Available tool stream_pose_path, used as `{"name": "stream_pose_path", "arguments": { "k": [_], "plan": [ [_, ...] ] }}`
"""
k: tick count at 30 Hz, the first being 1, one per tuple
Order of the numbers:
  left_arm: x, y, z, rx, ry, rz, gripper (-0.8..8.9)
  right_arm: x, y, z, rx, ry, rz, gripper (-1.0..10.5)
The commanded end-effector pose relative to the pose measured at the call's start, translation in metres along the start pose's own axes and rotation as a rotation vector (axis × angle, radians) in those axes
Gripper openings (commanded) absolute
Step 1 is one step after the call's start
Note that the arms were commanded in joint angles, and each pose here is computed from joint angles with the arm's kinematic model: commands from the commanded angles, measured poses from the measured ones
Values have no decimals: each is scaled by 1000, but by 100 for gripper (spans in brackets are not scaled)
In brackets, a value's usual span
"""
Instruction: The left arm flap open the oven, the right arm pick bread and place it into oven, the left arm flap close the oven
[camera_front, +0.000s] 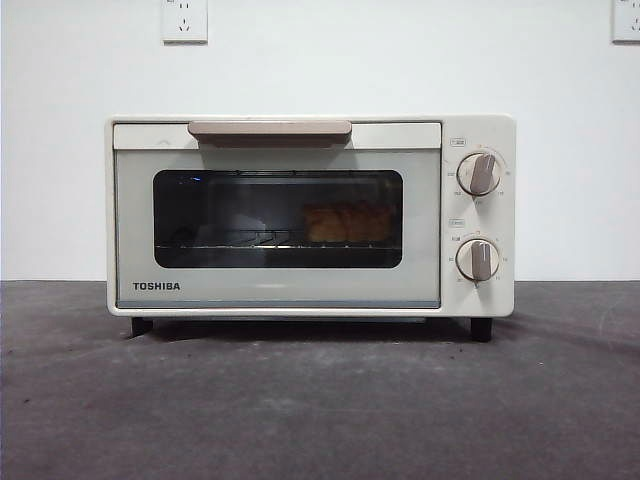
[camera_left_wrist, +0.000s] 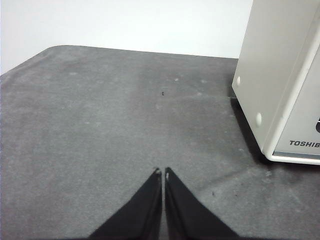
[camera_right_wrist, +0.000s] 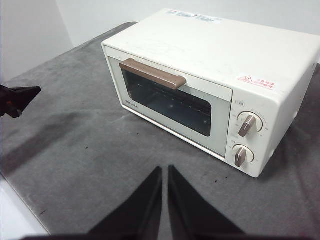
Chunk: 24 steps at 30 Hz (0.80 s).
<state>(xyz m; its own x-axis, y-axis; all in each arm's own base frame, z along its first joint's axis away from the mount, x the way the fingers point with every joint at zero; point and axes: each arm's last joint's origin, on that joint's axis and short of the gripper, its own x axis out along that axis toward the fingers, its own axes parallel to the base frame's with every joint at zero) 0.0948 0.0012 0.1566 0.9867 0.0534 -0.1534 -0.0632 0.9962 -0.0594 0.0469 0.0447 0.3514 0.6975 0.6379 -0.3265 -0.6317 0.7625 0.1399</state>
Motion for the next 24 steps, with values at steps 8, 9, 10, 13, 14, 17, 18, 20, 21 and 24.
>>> {"name": "stream_pose_path", "arguments": {
  "k": [8,9,10,13,14,17,18,20,21,24],
  "plan": [
    [2,1,-7,6,22,14,20,-3,1,5,-10,-24,6,17],
    [2,1,-7,6,22,13,20,-3,1,5,-10,-24,6,17],
    [2,1,-7,6,22,13,20,-3,1,5,-10,-24,6,17],
    [2,1,-7,6,22,13,20,-3,1,5,-10,-25,6,17],
    [2,1,-7,6,22,13,20,-3,1,5,-9,-24,5,17],
    [2,1,-7,6,22,13,20,-5,-4,3,-19,-40,-79,16],
    [2,1,-7,7,22,14,20,-3,-7,1,-10,-43,-115,17],
    [2,1,-7,6,22,14,20,2,-14,-7,20,-59,-197,16],
    [2,1,-7,6,22,13,20,5,-19,-12,30,-74,-251,17],
    [2,1,-7,7,22,14,20,18,-37,-37,62,-142,-416,17]
  ]
}}
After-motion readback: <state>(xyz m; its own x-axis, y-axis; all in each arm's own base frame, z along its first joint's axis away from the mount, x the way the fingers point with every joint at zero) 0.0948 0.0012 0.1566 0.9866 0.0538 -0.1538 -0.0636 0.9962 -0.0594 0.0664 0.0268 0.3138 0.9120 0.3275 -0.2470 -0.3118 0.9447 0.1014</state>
